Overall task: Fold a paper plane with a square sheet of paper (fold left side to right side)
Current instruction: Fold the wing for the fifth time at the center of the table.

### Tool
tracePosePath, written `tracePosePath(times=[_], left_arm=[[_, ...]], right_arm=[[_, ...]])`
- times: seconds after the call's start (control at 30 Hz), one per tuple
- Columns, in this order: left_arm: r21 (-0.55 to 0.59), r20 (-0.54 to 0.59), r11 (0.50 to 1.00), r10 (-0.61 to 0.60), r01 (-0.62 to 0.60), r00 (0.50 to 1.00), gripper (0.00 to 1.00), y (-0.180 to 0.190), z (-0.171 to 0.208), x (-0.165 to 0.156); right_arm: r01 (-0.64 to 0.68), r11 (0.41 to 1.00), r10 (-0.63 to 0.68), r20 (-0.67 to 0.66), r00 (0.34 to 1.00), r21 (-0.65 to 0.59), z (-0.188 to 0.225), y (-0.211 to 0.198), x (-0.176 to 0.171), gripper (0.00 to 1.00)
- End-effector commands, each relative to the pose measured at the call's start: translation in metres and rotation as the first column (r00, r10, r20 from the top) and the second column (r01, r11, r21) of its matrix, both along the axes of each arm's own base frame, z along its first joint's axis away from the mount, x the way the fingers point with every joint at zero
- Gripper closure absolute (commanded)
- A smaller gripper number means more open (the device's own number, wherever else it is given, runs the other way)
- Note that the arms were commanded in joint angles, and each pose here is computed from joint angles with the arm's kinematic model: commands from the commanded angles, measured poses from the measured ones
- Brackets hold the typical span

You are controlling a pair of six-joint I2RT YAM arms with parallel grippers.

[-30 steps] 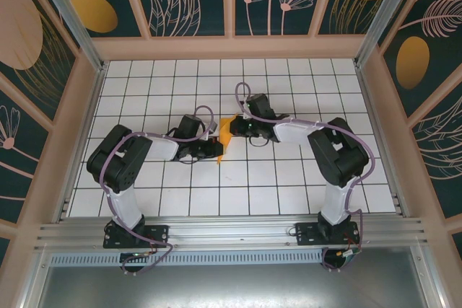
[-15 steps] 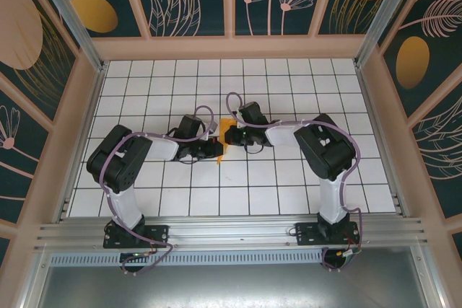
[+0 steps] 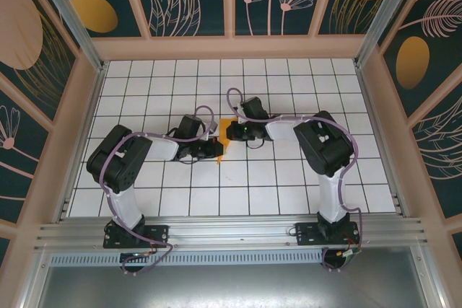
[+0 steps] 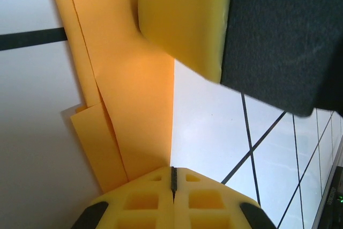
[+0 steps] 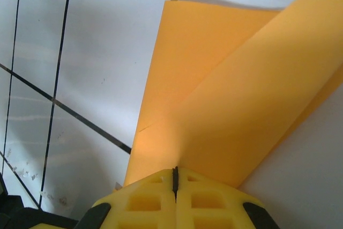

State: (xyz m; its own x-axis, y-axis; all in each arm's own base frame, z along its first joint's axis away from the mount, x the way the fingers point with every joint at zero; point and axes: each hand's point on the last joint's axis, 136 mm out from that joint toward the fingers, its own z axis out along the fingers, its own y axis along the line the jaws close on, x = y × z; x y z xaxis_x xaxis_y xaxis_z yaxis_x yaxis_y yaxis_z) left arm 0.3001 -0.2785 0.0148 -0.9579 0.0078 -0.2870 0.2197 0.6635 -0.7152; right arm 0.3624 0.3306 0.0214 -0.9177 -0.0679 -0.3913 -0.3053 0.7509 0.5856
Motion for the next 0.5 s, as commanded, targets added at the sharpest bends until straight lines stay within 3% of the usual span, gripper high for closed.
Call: tracePosePath(times=[0.0,0.47], left_arm=[[0.159,-0.119,0.987,0.028,-0.009,0.993,1.0,0.029,-0.044,-0.029],[0.167,-0.117,0.986,0.027,-0.007,0.993,1.0,0.031,-0.046,-0.03]], right_arm=[[0.058,0.996,-0.055,0.052,0.997,-0.064,-0.009,-0.021,0.03,0.95],[0.124,0.99,-0.119,0.072,0.99,-0.067,-0.01,-0.051,0.078,0.95]])
